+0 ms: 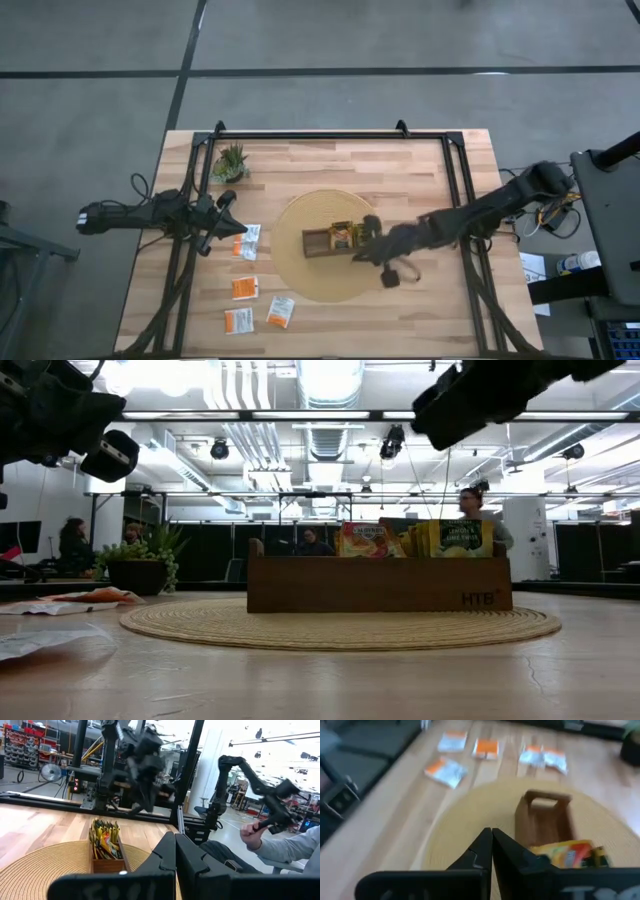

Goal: Pick & Place Tea
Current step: Put the white tea bag into the left of the wooden organizer

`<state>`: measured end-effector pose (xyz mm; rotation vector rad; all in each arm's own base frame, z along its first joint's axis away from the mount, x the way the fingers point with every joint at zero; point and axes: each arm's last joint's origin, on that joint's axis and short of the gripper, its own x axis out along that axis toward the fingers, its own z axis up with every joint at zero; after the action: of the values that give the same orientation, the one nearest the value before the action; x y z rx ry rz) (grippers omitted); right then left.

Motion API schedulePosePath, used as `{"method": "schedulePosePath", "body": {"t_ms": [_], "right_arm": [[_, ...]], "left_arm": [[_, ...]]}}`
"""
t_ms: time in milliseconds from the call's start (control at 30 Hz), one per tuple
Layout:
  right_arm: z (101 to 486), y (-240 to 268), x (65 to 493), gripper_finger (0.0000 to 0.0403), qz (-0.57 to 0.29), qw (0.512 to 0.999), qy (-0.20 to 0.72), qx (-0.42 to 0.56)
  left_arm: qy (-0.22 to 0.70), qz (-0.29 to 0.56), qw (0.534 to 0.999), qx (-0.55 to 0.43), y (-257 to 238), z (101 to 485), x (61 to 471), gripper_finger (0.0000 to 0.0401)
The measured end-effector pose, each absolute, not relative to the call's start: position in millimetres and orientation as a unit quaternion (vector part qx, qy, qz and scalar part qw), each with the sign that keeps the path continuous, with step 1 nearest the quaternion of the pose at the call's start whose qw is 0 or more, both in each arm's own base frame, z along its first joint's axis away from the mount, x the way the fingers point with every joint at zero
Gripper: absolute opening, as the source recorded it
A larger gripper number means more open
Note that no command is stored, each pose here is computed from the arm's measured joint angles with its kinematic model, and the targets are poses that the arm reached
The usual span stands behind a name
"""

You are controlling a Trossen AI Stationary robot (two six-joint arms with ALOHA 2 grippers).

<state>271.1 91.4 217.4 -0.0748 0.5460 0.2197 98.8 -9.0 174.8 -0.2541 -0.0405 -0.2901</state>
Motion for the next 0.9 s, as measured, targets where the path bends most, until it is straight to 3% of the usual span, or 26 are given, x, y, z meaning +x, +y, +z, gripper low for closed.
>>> {"method": "schedulePosePath", "body": {"t_ms": [233,600,900], "right_arm": [[220.4,54.9,220.1,0.0009,0.090,0.974,0.206,-0.003],[200.3,41.2,169.1,0.0009,0.092,0.981,0.170,0.000],[196.8,36.5,147.6,0.0009,0.112,0.992,0.037,-0.040]], "left_arm": [[-0.018,-0.144,0.981,-0.126,-9.0,174.5,98.9,0.0000],[-0.015,-0.143,0.981,-0.127,-9.0,173.9,99.1,0.0000],[-0.014,-0.143,0.981,-0.127,-9.0,173.8,99.1,0.0000]]}}
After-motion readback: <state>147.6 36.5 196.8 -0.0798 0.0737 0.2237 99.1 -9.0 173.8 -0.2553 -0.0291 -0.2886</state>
